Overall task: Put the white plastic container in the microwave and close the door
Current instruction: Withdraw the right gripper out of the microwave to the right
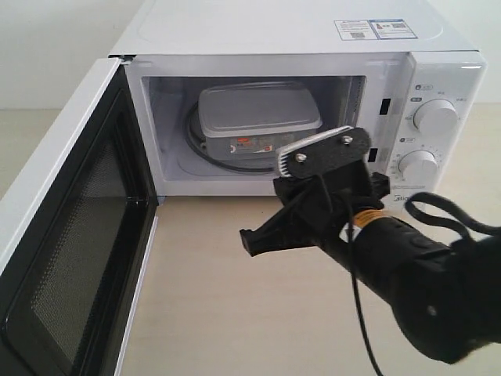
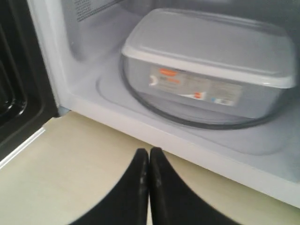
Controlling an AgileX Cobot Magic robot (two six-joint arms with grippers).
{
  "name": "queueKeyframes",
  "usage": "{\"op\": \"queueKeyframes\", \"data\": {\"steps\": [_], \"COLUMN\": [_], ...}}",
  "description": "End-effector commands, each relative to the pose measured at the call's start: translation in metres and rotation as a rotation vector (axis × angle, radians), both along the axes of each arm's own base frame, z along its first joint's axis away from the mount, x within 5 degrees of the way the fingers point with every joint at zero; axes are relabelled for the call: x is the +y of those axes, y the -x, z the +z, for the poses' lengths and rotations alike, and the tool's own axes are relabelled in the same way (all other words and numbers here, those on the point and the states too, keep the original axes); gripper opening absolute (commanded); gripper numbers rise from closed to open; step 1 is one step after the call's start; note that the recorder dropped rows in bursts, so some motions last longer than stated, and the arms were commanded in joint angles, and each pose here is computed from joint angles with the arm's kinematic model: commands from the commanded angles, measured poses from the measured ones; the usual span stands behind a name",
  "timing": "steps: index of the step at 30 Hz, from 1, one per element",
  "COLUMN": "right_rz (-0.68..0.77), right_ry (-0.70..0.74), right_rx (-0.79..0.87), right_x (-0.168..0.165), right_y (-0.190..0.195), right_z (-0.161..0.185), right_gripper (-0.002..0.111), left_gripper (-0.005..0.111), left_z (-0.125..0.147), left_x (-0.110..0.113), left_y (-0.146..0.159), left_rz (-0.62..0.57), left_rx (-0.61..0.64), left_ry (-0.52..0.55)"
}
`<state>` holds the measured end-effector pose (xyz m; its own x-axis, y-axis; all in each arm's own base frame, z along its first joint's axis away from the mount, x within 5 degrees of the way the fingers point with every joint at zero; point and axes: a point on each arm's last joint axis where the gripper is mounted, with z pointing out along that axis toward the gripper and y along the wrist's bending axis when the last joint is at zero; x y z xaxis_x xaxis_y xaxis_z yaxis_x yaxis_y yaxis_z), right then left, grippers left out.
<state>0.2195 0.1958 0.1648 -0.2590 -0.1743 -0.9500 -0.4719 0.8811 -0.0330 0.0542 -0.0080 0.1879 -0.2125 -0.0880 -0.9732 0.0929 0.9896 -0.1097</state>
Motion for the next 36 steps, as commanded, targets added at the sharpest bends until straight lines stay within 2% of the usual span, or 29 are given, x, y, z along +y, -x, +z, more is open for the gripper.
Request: {"op": "queueKeyframes", "data": {"steps": [1,11,28,30,32,33,34,35,36], "right_rz": [-0.061,-0.073,-0.071,-0.108,-0.236,-0.301,-0.302,-0.265,-0.235], "right_ry": [-0.03,-0.046,-0.047,-0.069,-0.109,-0.062,0.001,0.098,0.116], "right_rx": [-0.03,-0.103,-0.096,-0.117,-0.157,-0.19,-0.201,-0.208,-0.184], "right_x": [-0.023,-0.035,-0.035,-0.037,-0.048,-0.055,-0.057,-0.057,-0.056], "right_y": [0.015,0.023,0.023,0.021,0.018,0.017,0.017,0.018,0.02], "right_z": [0.013,0.035,0.035,0.038,0.042,0.043,0.043,0.043,0.042], "right_gripper": [0.0,0.0,0.0,0.0,0.0,0.0,0.0,0.0,0.0], "left_gripper": [0.004,0.004,0.004,0.004,0.004,0.004,0.004,0.004,0.004], "left_z": [-0.001,-0.001,-0.001,0.0,0.0,0.001,0.001,0.001,0.001], "left_x": [0.0,0.0,0.0,0.0,0.0,0.0,0.0,0.0,0.0], "left_y": [0.0,0.0,0.0,0.0,0.0,0.0,0.0,0.0,0.0], "left_rz": [-0.007,-0.007,-0.006,-0.004,-0.004,-0.003,-0.003,-0.003,-0.003], "left_rx": [0.001,0.001,-0.003,-0.013,-0.015,-0.017,-0.017,-0.017,-0.017], "left_ry": [0.003,0.003,0.004,0.004,0.005,0.005,0.005,0.005,0.005]}}
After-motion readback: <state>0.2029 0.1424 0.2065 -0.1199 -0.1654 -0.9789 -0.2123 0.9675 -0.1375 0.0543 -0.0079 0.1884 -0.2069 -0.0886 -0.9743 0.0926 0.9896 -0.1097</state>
